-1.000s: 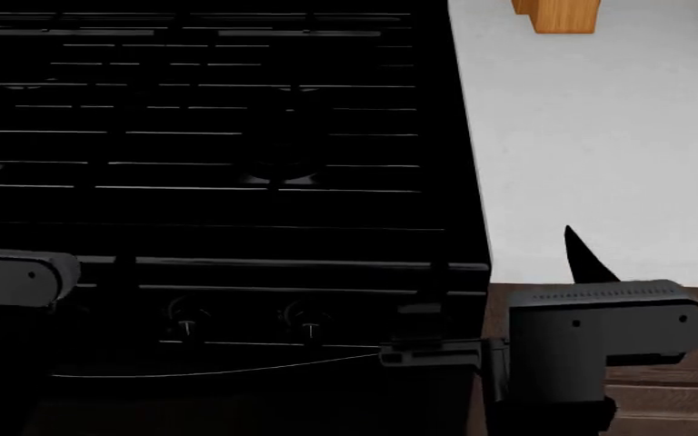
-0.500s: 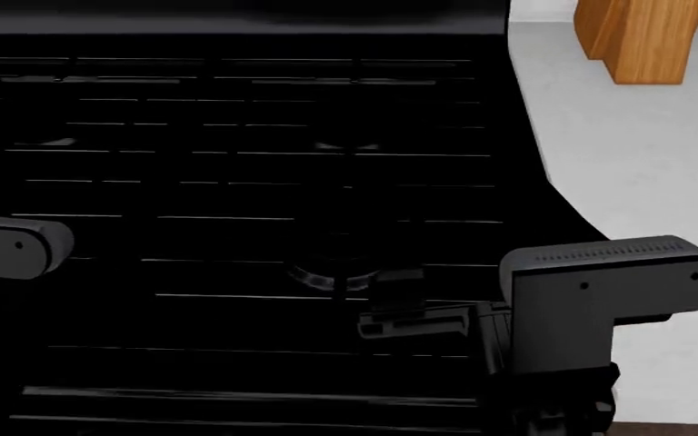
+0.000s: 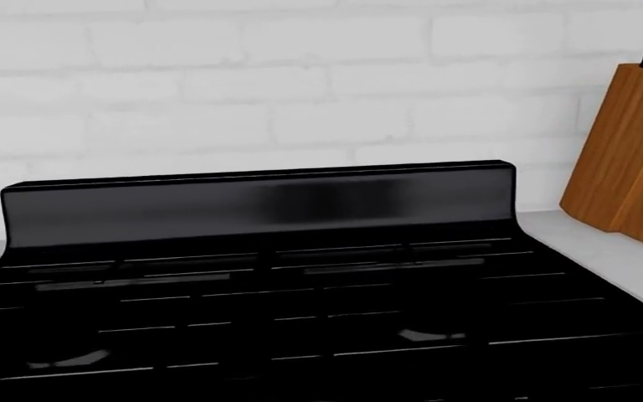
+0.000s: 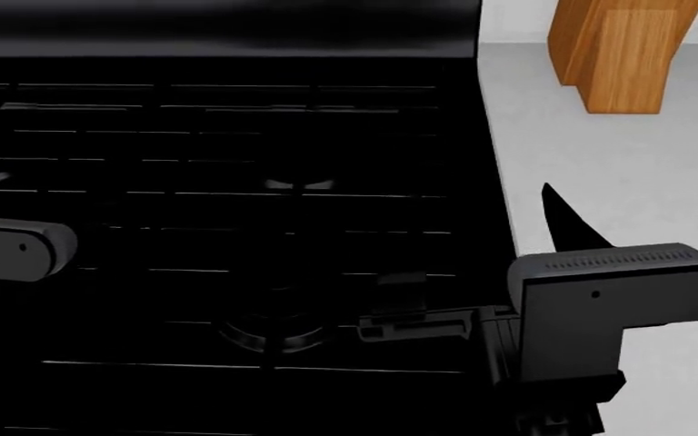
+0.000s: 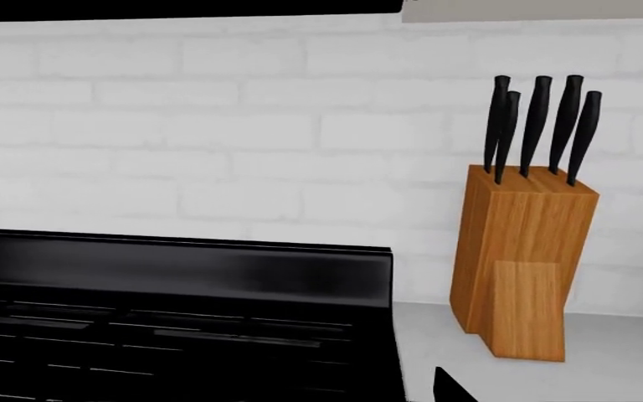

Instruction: Press the start button on the microwave

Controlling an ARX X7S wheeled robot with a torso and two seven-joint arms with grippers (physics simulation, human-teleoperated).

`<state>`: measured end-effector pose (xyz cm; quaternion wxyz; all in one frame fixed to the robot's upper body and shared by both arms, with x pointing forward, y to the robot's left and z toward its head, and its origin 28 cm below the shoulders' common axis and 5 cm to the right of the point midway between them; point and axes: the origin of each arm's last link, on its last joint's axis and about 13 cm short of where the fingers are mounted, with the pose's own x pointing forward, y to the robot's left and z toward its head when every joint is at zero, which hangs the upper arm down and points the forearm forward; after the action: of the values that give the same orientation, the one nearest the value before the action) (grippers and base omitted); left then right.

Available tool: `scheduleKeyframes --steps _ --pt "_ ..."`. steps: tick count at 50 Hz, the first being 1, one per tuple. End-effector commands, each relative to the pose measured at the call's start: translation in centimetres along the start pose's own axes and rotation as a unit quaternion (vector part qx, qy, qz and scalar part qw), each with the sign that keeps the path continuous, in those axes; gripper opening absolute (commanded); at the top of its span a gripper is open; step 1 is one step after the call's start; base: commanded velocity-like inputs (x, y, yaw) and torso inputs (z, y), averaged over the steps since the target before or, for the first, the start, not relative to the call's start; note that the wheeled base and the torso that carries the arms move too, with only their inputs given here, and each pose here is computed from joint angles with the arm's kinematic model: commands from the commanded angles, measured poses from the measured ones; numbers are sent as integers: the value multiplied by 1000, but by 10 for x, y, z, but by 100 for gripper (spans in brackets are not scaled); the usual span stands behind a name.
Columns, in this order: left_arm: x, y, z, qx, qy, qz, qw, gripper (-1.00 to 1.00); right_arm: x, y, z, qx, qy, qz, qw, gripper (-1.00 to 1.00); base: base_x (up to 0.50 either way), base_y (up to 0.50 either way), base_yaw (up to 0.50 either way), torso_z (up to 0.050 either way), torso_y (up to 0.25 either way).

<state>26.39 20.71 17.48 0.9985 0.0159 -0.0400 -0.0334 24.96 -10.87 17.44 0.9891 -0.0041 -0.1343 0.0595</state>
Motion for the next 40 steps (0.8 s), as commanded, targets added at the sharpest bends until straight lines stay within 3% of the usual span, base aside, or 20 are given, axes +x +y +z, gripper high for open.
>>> scheduleKeyframes --steps 1,11,18,40 --pt "-1 -1 0 1 0 -2 1000 100 -2 0 0 2 -2 2 1000 100 383 -324 0 0 0" --pt "-2 0 0 1 1 -2 1000 100 -1 1 1 -2 -1 7 1000 100 48 -13 0 0 0" --pt "-2 -1 0 0 1 -3 1000 100 -2 1 0 1 0 3 1000 100 492 0 0 0 0" --pt "-3 -1 -1 -4 -1 -6 1000 100 -5 0 -1 0 -4 3 1000 100 0 -29 0 0 0"
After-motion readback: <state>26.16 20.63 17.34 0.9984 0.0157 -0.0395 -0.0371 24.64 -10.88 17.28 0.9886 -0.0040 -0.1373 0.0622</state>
